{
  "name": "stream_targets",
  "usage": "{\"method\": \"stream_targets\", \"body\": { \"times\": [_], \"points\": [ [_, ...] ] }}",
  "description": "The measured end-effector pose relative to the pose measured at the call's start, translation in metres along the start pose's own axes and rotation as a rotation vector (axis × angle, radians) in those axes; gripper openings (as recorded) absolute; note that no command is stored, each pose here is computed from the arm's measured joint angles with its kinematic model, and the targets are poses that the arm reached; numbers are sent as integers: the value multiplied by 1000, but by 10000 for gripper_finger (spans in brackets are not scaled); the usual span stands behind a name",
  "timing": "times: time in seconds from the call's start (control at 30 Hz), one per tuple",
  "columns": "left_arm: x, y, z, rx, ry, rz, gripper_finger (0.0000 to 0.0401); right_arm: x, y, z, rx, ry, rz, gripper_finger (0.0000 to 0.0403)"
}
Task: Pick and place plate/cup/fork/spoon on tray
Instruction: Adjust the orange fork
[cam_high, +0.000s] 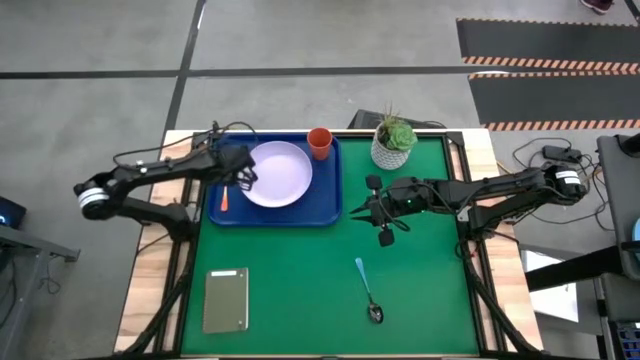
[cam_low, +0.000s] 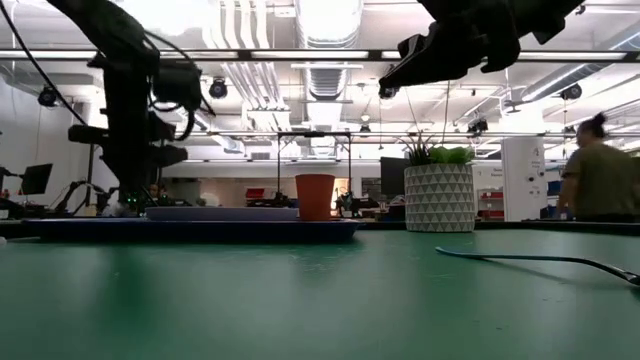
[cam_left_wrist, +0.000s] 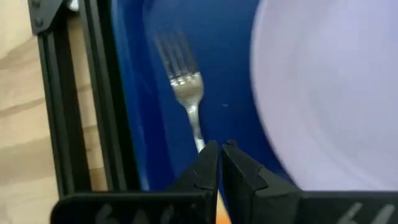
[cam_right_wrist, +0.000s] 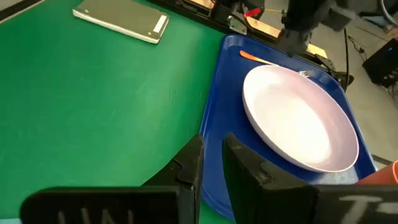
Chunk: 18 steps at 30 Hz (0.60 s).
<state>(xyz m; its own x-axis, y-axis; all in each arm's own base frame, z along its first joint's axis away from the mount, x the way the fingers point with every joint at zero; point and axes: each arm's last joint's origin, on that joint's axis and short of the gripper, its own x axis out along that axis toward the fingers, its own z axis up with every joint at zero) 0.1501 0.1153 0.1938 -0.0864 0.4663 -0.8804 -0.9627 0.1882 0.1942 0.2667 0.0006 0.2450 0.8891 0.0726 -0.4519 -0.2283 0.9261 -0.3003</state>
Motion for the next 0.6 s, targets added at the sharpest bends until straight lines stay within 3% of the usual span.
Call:
{"method": "stream_targets", "body": {
  "times": [0.27, 0.6],
  "points": [
    [26, 5, 9, -41, 98, 95, 0, -1, 1, -2, -5, 26, 10, 48],
    [31, 7, 12, -46, 105, 102, 0, -1, 1, -2, -1, 27, 10, 47]
  ]
}}
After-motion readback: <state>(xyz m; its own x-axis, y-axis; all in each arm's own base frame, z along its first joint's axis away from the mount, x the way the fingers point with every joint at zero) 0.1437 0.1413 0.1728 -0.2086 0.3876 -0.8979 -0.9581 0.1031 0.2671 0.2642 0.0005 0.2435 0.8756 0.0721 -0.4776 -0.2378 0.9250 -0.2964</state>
